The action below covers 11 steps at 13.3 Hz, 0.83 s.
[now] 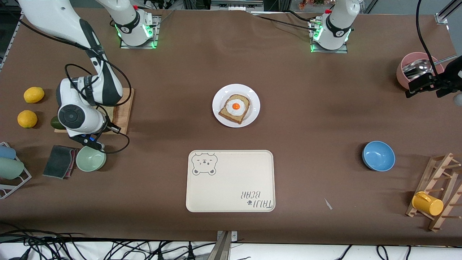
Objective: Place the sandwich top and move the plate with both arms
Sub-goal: 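Reach the right gripper to the bread slice on the cutting board and grasp it, then carry the bread slice with the right gripper over the egg plate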
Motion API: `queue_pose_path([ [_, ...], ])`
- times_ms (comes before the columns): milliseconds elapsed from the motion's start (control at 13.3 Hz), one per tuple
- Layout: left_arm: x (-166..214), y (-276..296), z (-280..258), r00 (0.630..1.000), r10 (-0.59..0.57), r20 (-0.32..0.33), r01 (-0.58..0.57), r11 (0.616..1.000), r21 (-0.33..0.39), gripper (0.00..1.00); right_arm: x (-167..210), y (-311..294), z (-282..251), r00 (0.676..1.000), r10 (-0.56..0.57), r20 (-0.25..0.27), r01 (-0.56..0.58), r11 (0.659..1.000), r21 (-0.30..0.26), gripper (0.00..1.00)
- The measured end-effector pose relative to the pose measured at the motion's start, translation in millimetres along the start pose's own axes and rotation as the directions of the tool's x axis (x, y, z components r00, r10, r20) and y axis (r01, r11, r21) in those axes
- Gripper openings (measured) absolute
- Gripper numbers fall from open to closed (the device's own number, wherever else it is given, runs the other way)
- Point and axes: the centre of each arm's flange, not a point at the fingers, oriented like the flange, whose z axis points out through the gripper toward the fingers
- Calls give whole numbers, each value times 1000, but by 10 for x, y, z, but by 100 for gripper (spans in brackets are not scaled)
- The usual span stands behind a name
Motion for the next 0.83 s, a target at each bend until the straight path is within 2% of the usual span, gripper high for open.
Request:
queue_pose_path([
  [225, 3, -11, -47, 1000, -2, -12, 2, 1000, 0, 100, -15, -20, 163, 1000, -13, -14, 13, 1000, -17, 48],
  [526, 6, -40, -64, 1000, -1, -18, 1, 1000, 1, 100, -3, -27, 321, 998, -52, -26, 50, 996, -73, 48],
  [826, 5, -85, -82, 1000, -8, -23, 8, 1000, 1, 100, 1, -35, 392, 998, -56, -22, 54, 995, -81, 45],
])
